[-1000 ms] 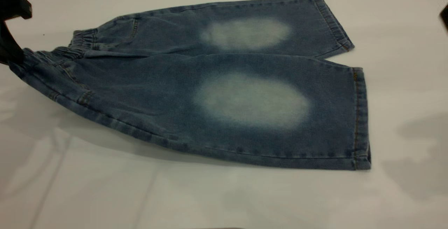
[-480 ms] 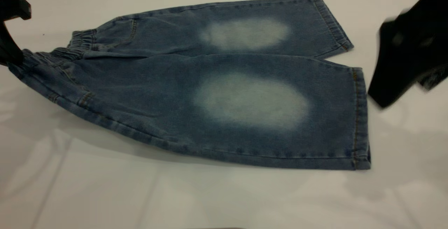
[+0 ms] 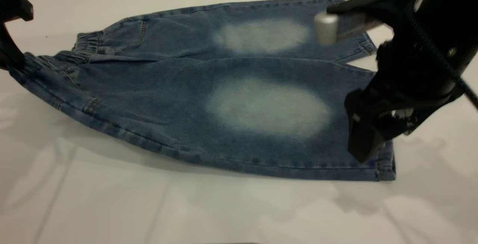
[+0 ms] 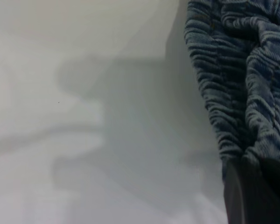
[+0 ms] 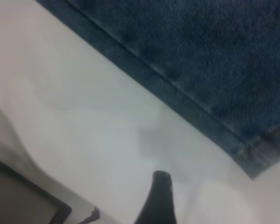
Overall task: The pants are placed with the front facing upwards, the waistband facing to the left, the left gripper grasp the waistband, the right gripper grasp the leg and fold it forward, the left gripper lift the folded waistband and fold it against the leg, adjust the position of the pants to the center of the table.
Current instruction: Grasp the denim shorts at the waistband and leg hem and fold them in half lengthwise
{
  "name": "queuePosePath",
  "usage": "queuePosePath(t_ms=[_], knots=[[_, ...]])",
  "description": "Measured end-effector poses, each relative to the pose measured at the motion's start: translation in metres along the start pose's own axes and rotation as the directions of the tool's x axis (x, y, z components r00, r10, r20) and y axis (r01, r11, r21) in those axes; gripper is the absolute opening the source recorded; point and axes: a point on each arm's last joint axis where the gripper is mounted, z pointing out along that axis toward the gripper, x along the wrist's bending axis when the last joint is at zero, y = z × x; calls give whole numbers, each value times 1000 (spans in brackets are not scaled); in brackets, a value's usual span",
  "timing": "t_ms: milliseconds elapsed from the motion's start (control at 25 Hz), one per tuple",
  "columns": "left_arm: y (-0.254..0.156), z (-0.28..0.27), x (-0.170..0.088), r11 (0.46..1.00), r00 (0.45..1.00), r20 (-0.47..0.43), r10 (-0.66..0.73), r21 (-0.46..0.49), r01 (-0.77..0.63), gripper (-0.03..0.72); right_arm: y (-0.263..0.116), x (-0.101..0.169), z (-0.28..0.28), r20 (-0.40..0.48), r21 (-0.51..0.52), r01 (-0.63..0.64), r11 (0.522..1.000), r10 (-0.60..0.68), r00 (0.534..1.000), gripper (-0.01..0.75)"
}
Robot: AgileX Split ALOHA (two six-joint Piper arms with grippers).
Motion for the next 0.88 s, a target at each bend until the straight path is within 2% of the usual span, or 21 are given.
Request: queuePosePath(t_ms=[640,800,880], knots=[[0,0,0,1000,1000,0,0,0,0,40,0,-12,53,35,59,-30,998,28,999,573],[0,0,0,1000,1000,0,0,0,0,40,1,-12,56,37,62,-48,997,46,998,529],[2,0,0,1000,1000,1,0,-1,0,40,1,-13,56,39,64,-51,997,48,998,482]])
